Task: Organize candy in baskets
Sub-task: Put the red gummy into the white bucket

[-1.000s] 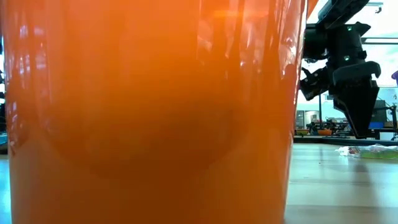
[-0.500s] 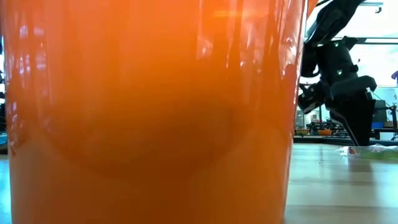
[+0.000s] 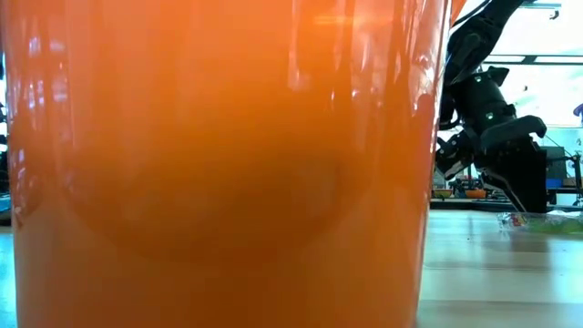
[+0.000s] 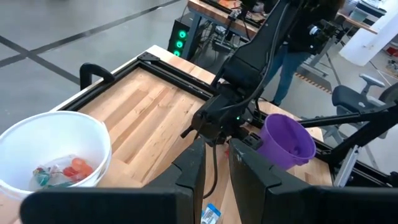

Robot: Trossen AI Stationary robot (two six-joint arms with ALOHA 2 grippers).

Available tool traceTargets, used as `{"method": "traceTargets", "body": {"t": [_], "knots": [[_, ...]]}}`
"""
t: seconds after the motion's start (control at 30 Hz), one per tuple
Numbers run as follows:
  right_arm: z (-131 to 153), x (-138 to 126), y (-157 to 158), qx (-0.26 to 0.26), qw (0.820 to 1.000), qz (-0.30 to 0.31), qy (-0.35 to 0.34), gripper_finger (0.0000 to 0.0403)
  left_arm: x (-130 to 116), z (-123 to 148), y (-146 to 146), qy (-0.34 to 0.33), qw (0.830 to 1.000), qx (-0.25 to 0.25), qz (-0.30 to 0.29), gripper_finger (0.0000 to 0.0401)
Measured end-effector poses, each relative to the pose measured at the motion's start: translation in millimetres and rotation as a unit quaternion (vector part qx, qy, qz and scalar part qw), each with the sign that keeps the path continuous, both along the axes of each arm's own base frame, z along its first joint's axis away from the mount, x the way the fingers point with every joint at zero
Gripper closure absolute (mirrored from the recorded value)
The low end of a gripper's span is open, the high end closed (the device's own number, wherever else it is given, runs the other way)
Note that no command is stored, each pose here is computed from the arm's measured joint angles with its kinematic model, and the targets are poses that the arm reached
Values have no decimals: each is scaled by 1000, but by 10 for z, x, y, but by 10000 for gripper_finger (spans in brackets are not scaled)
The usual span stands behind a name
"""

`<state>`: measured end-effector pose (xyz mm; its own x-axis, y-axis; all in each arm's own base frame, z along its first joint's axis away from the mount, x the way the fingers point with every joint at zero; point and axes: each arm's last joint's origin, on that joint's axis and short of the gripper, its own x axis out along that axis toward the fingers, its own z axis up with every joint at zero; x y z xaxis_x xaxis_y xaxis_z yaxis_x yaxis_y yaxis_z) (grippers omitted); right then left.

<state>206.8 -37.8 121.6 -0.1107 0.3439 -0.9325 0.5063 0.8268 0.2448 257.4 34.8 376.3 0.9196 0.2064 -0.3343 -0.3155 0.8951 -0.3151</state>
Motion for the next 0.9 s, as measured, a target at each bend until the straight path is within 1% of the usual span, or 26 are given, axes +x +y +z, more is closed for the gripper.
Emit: {"method": "traceTargets", "body": {"t": [0.1,0.23,0.27,0.4,0.5,0.6,0.77,0.9], "knots": [[0,1,-17,0,1000,0,-1,312,0,0,1,0,1000,0,1,346],[-1,11,-20,3,1000,3,-8,385,0,0,1,0,1000,0,2,346],[-1,12,-19,5,1000,5,-10,393,0,0,1,0,1000,0,2,346],[0,9,-32,15,1000,-4,-11,387,0,0,0,0,1000,-1,2,346],[19,-6,-54,16,1000,-10,-12,398,0,0,0,-2,1000,-7,4,346],[74,-10,-87,14,1000,-18,-17,397,0,0,0,-2,1000,-8,4,346],[252,35,-149,-2,998,-28,-49,401,-1,-2,-1,-1,1000,-9,4,346],[450,97,-185,-7,997,-35,-74,402,-1,-2,-1,-1,1000,-9,4,346]]}}
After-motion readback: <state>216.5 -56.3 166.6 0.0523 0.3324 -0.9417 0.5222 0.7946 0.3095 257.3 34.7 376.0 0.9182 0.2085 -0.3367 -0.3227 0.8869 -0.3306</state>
